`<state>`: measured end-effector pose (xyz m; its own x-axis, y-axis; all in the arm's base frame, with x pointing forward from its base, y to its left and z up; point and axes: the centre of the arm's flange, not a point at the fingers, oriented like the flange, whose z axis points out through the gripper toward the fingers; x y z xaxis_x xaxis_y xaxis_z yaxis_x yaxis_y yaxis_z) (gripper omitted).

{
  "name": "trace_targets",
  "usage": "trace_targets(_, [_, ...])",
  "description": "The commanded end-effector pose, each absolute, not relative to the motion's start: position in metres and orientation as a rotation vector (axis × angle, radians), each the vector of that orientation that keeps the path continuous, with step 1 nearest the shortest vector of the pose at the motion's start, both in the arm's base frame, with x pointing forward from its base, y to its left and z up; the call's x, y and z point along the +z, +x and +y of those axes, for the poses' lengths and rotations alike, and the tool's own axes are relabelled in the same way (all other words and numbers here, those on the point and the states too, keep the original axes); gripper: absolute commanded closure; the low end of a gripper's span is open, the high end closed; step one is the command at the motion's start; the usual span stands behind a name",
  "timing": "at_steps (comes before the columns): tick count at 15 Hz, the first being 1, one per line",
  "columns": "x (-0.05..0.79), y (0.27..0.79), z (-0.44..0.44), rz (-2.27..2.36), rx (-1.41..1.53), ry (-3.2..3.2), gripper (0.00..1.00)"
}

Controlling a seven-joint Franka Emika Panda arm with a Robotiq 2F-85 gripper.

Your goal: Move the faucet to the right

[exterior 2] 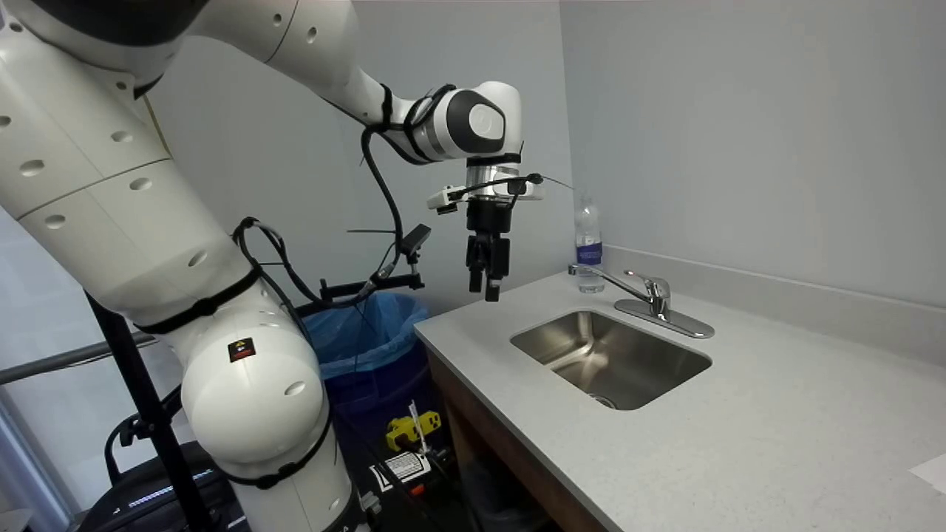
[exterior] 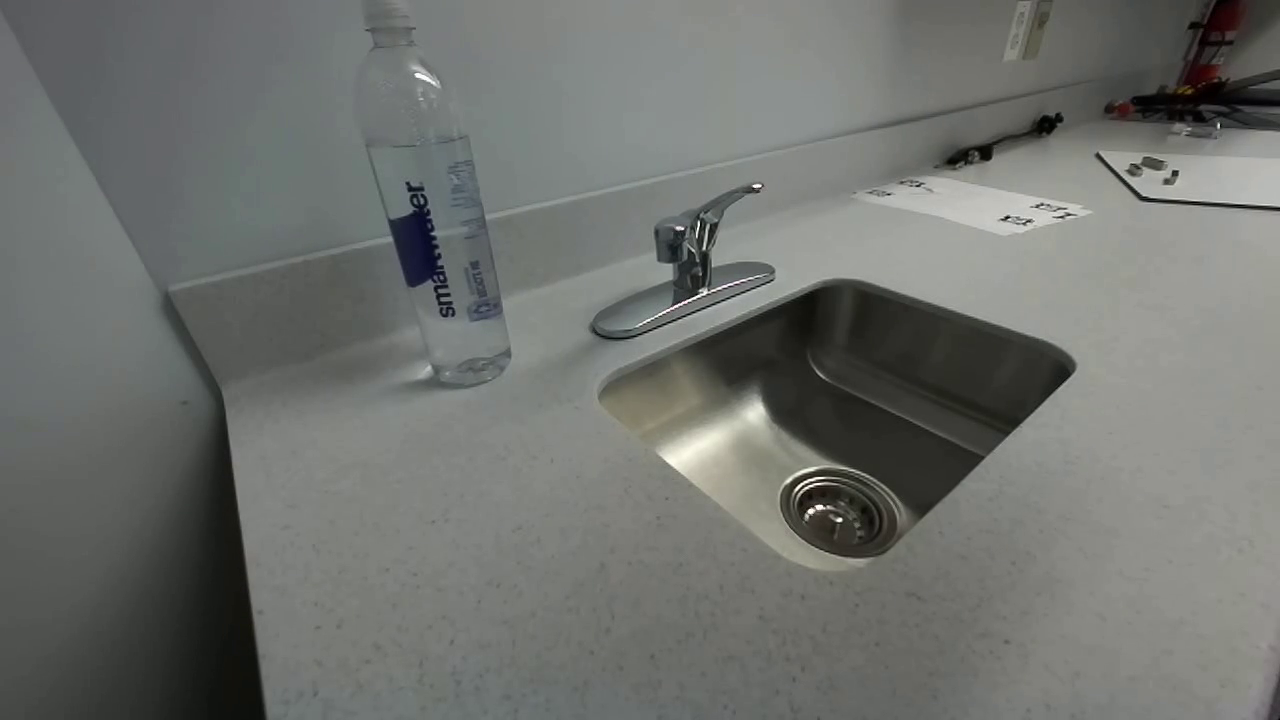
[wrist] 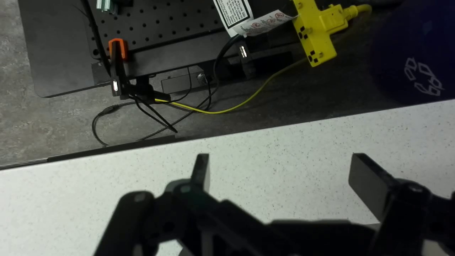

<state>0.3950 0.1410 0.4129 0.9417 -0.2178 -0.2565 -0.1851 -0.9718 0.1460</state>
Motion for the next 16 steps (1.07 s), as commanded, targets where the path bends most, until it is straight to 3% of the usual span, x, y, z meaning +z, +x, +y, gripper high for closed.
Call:
trace_targets(1, [0.413,0.395,0.141,-0.310,-0.414,2.977,0.00])
trace_targets(16, [0.436,0.472,0.182,-0.224,-0.330,3.130,0.00])
